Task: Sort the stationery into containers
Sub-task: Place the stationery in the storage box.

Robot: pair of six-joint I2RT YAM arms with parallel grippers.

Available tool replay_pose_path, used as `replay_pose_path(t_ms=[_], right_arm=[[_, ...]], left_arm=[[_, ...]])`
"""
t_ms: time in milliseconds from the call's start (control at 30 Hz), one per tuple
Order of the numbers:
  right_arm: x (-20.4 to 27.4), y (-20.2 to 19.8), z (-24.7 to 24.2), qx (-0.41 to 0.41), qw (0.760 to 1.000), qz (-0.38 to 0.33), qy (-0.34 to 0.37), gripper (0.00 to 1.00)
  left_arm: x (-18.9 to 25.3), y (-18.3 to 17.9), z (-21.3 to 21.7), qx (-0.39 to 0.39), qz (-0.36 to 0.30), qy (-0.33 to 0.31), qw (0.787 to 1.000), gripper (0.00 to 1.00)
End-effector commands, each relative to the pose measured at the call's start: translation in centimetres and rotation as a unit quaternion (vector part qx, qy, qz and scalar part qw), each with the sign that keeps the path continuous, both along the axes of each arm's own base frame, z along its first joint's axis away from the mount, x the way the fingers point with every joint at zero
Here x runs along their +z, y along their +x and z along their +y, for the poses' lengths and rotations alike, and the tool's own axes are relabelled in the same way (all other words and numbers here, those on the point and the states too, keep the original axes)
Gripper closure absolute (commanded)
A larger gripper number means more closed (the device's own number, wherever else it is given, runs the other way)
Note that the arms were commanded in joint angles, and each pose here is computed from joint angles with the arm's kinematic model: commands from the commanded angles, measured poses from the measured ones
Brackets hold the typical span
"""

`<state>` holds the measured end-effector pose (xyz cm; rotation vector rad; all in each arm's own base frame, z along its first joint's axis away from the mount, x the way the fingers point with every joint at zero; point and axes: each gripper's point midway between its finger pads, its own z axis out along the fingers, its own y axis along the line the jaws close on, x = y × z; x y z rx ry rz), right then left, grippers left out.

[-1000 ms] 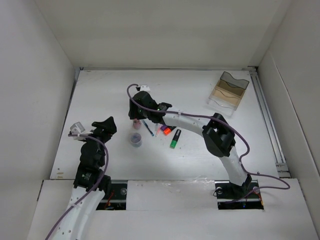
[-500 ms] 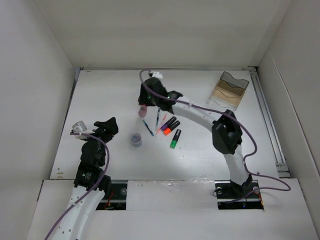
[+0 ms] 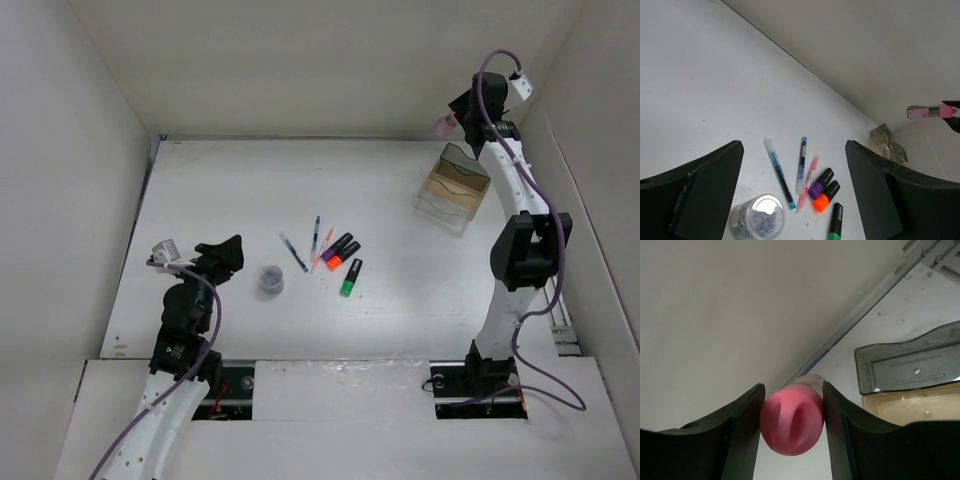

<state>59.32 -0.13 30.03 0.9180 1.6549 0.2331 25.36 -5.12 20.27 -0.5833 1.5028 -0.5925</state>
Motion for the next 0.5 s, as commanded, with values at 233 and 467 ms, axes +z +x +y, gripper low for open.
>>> replay_pose_path(t_ms=[233,467], right_arm=[[-0.2,0.6,-6.5,-0.067,0.998,0.0,0.014,0.81],[-4.5,1.4,-7.9,-0.077,0.996,0.039,0.009,0.84]], left_arm=[[0.8,0.2,-1.4,-0.034,-0.031,-0.001,0.999,0.19],[0.5,0.5,-1.7,-0.039,-0.024,0.001,0.999,0.18]])
